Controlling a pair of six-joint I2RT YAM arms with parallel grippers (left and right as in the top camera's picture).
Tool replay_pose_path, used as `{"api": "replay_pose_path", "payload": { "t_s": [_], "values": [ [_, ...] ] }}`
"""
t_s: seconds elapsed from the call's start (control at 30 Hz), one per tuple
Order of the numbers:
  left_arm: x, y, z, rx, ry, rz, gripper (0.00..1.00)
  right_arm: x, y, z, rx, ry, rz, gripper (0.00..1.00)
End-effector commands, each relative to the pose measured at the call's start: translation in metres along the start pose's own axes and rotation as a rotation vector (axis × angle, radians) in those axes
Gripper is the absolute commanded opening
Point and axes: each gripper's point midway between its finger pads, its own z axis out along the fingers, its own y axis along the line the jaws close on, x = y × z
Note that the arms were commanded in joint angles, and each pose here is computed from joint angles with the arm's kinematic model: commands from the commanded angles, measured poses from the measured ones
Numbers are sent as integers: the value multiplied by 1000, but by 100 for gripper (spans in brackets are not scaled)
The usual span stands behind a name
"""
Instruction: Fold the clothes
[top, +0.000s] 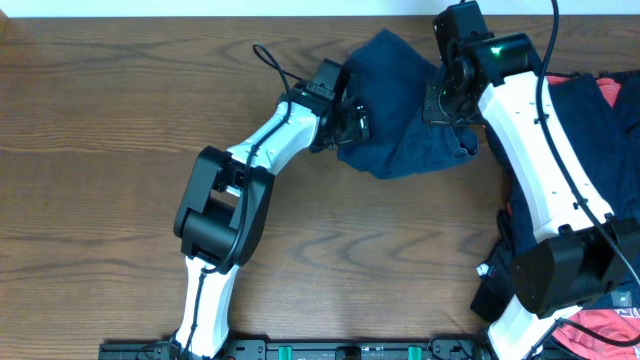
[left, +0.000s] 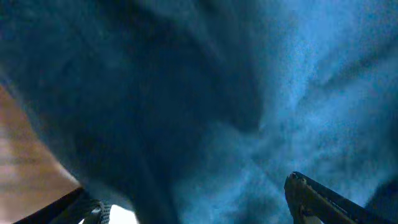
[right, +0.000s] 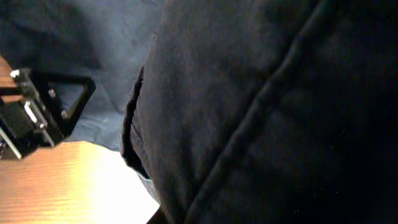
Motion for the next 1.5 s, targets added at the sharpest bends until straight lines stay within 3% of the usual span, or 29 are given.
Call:
{"api": "replay_pose_path", "payload": {
  "t_s": [0.0, 0.03, 0.07, 0.13, 0.17, 0.37, 0.5, 0.57, 0.73, 0.93, 0.97, 1.03, 1.1, 1.17, 1.2, 1.27, 1.33, 1.37, 1.47],
  "values": [
    [19, 27, 35, -57, 76, -78, 86, -4, 6, -4, -16, -15, -13, 1],
    [21, 31, 41, -64, 85, -86, 75, -4, 6, -4, -16, -15, -13, 1],
    [23, 33, 45, -68, 90, -93, 57, -4, 6, -4, -16, -15, -13, 1],
    [23, 36, 49, -70, 91, -96, 10, -4, 6, -4, -16, -15, -13, 1],
    [22, 36, 50, -69, 88, -96, 6, -4, 7, -4, -16, -16, -13, 1],
    [10, 43, 47, -62, 63, -114, 6, -5, 4, -4, -14, -18, -7, 1],
    [2, 69, 37, -93, 72, -175, 6, -11, -2, -3, -14, -30, 12, 9],
    [-1, 83, 30, -113, 82, -211, 6, -20, -5, -3, -21, -59, 29, 1],
    [5, 113, 9, -171, 138, -268, 6, -53, -22, 0, -65, -146, 110, 1],
    [24, 127, -17, -290, 195, -268, 6, -70, -34, 20, -156, -132, 176, 1],
    [27, 125, -22, -297, 204, -267, 6, -69, -33, 24, -165, -119, 177, 6],
    [31, 120, -31, -303, 214, -263, 6, -66, -28, 32, -177, -92, 168, 44],
    [35, 115, -41, -307, 222, -263, 6, -64, -21, 41, -171, -75, 140, 54],
    [39, 112, -49, -313, 232, -268, 6, -66, -21, 47, -150, -81, 135, 82],
    [43, 110, -53, -319, 241, -268, 6, -69, -23, 50, -139, -92, 135, 85],
    [50, 110, -60, -336, 266, -286, 6, -77, -25, 51, -136, -121, 141, 79],
    [59, 111, -63, -355, 296, -291, 6, -84, -29, 50, -142, -144, 144, 55],
    [63, 111, -65, -365, 312, -292, 6, -84, -29, 50, -151, -143, 147, 48],
    [70, 108, -65, -376, 325, -301, 6, -68, -17, 52, -220, -64, 141, 36]
  ]
}}
